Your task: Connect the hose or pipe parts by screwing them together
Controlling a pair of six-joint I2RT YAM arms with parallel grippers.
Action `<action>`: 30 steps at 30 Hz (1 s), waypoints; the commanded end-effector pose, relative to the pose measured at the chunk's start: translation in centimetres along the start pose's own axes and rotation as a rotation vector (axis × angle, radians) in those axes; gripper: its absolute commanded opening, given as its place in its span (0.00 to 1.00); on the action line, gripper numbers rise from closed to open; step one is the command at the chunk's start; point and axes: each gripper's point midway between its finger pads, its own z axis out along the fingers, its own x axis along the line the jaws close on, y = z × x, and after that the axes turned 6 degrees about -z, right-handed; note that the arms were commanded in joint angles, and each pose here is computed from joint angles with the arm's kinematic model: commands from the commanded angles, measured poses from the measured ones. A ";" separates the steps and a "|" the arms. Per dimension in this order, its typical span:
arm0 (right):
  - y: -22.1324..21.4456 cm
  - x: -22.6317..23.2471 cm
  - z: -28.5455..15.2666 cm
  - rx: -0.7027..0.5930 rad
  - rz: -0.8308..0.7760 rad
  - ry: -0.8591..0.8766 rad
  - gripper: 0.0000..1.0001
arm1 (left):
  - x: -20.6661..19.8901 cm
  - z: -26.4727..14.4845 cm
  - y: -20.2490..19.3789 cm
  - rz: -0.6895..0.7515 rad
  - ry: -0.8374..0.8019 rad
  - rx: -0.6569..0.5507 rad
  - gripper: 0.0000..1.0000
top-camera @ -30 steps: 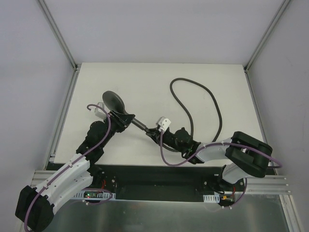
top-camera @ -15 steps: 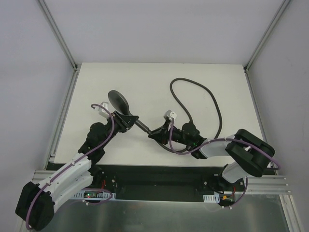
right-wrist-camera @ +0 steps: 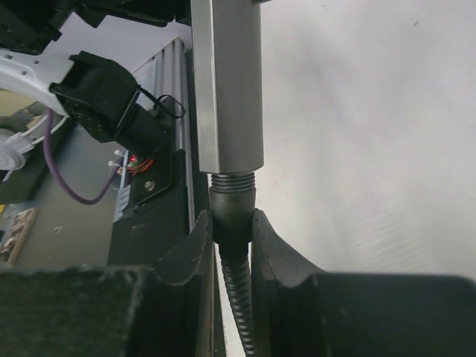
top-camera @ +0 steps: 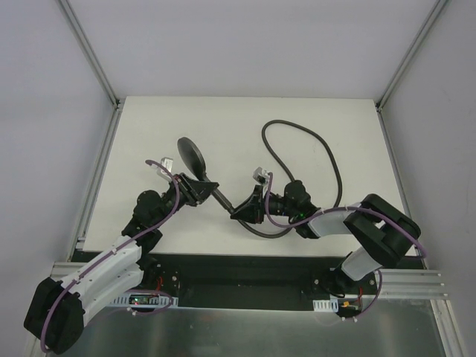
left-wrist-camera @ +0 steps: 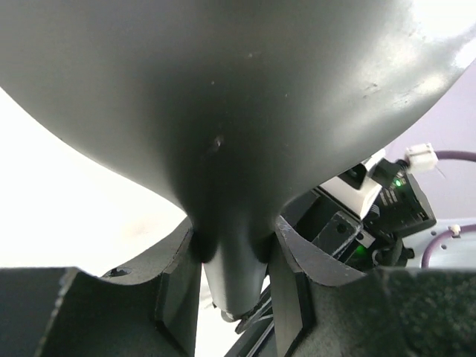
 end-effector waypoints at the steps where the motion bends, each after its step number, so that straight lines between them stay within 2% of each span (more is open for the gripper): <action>1: 11.1 5.4 0.7 -0.317 -0.225 0.248 0.01 | -4.0 -1.1 -3.5 0.023 -0.203 0.202 0.00; 7: 10.7 6.1 1.0 -0.277 -0.196 0.314 0.01 | -3.8 -1.0 -3.7 0.058 -0.200 0.212 0.00; 16: 10.5 4.7 1.2 -0.292 -0.153 0.249 0.01 | -2.9 -1.0 -3.5 0.054 -0.161 0.188 0.00; 20: 10.8 3.2 1.1 -0.332 -0.135 0.160 0.16 | -1.5 -0.9 -2.8 0.045 -0.081 0.140 0.00; 21: 11.0 2.9 1.0 -0.342 -0.132 0.143 0.25 | -1.5 -0.8 -2.4 0.047 -0.066 0.128 0.00; 23: 10.9 2.8 1.1 -0.341 -0.126 0.138 0.29 | -0.2 -0.8 -2.4 0.031 0.014 0.128 0.00; 24: 10.7 2.5 1.1 -0.339 -0.117 0.130 0.36 | 0.0 -0.5 -1.5 0.025 0.055 0.092 0.00; 25: 10.6 2.4 1.1 -0.337 -0.113 0.123 0.40 | 0.5 -0.5 -1.3 0.009 0.094 0.085 0.00; 26: 10.3 2.2 1.1 -0.333 -0.109 0.116 0.49 | 1.7 -0.7 -1.6 -0.011 0.165 0.096 0.00; 27: 9.7 1.7 1.1 -0.326 -0.108 0.096 0.53 | 1.8 -0.5 -0.5 -0.021 0.201 0.054 0.00; 30: 7.8 1.0 0.7 -0.296 -0.093 0.062 0.62 | 2.4 -0.5 -0.1 -0.032 0.263 0.040 0.00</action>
